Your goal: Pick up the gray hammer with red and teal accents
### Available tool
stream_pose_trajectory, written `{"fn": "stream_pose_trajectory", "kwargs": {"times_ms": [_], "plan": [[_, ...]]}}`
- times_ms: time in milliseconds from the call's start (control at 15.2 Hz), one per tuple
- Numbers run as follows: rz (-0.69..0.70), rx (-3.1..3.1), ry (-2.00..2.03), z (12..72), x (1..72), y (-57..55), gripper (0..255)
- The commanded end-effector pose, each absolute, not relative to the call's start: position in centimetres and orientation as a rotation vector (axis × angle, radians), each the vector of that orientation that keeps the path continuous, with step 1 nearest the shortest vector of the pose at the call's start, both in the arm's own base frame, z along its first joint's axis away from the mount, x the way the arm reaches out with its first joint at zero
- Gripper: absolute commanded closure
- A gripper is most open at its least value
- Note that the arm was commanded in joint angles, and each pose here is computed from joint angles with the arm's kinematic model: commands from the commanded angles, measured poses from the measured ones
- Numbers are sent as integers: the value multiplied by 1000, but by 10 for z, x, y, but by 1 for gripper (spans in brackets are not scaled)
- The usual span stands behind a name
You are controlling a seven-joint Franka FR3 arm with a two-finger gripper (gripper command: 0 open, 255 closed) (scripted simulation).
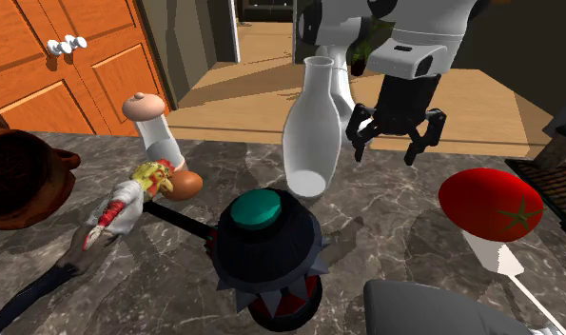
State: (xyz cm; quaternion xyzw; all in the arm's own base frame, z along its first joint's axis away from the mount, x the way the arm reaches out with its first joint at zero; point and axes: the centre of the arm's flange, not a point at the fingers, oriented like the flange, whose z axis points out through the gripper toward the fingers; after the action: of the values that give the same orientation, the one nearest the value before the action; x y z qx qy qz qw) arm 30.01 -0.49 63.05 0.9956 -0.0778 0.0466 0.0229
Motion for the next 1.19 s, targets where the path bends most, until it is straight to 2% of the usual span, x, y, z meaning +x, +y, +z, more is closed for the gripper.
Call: {"fn": "stream_pose_trajectory", "kwargs": {"times_ms": [0,1122], "plan": [[144,3083,-241,630,300,-5,0],[516,3011,374,627,335,-220,0]]}}
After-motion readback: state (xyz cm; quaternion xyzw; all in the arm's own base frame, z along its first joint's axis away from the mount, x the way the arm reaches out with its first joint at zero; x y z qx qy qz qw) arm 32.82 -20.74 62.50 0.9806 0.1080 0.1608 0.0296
